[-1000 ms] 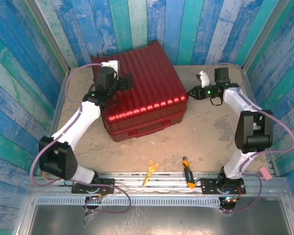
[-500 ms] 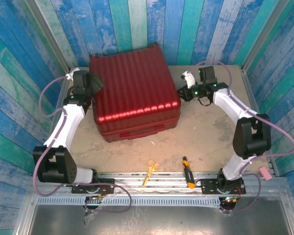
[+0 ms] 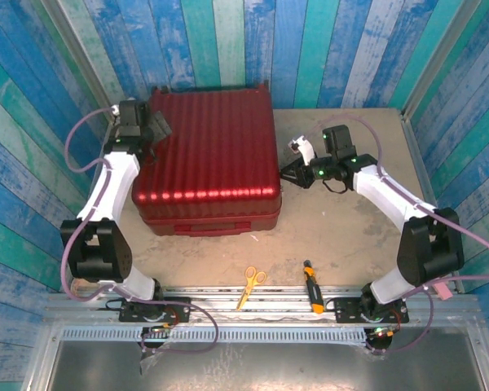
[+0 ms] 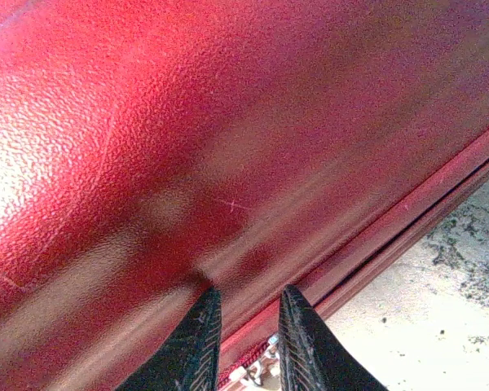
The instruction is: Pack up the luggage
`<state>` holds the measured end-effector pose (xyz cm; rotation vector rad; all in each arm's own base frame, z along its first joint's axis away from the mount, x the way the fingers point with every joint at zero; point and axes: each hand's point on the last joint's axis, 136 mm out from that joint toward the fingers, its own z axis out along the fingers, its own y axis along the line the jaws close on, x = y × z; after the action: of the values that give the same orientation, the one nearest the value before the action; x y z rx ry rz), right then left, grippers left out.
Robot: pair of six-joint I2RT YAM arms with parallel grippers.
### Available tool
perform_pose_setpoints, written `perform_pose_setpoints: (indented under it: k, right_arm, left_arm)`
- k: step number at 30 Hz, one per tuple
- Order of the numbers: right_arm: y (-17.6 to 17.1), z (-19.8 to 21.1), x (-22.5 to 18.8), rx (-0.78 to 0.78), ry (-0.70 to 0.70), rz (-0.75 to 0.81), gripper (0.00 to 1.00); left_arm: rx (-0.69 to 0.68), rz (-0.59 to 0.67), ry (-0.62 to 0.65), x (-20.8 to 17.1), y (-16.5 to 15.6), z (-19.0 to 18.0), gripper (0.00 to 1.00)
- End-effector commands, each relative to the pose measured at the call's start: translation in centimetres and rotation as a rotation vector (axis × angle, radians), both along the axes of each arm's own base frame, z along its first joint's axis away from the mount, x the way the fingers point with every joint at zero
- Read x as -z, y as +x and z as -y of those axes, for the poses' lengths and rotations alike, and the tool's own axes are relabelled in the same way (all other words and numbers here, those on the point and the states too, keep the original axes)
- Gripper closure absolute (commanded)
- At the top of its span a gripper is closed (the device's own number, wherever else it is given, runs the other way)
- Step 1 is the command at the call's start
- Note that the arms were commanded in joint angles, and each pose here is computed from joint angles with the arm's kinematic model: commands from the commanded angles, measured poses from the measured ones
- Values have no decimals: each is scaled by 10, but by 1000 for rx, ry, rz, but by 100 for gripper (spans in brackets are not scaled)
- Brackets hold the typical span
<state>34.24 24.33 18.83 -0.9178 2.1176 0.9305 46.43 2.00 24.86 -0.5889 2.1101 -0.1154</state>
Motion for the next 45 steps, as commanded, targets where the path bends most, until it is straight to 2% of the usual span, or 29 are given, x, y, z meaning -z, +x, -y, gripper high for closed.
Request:
perform_pose_setpoints:
  k: [1, 5, 10, 13, 15, 17, 18, 19, 22, 26, 28, 31, 35, 38, 42, 43, 45]
  right_arm:
    - [-7, -2, 1, 13, -22, -4, 71]
    - [23, 38, -2, 259, -52, 7, 61]
    - [47, 120, -19, 622, -95, 150, 48]
    - [46, 173, -26, 834, -197, 300, 36]
    - [41, 202, -27, 953, -259, 396, 21]
    - [36, 218, -21, 1007, -302, 470, 0]
    - [34, 222, -15, 1011, -316, 495, 0]
    - [32, 225, -8, 1018, -327, 506, 0]
    - [31, 227, 19, 1012, -317, 471, 0]
    - [34, 224, 54, 1005, -297, 433, 0]
    - [36, 220, 65, 990, -288, 428, 0]
    - [41, 215, 71, 950, -296, 414, 0]
    - [46, 209, 68, 907, -290, 469, 0]
    - [47, 203, 73, 869, -274, 515, 0]
    - [55, 210, 88, 908, -268, 499, 0]
    - [54, 216, 89, 923, -256, 479, 0]
    - [54, 215, 89, 913, -250, 479, 0]
  left_arm:
    - [40, -240, 36, 55, -24, 5, 6]
    - [35, -156, 75, 27, -21, 0, 6]
    - [1, 119, 156, -25, -26, -12, 7]
    - [-144, 324, 224, -42, -53, -39, 6]
    - [-207, 449, 254, -36, -79, -51, 6]
    - [-262, 580, 294, -26, -109, -59, 7]
    - [-280, 616, 306, -20, -122, -62, 7]
    - [-292, 626, 322, -12, -132, -64, 7]
    - [-346, 549, 327, 17, -149, -75, 7]
    - [-507, 510, 266, 52, -181, -102, 6]
    - [-576, 496, 229, 70, -196, -115, 6]
    - [-619, 407, 224, 97, -206, -126, 7]
    - [-487, 389, 233, 108, -190, -113, 7]
    - [-283, 413, 244, 103, -158, -89, 6]
    - [-150, 417, 290, 98, -125, -77, 6]
    - [-104, 361, 282, 106, -113, -73, 7]
    - [79, 364, 279, 107, -95, -47, 6]
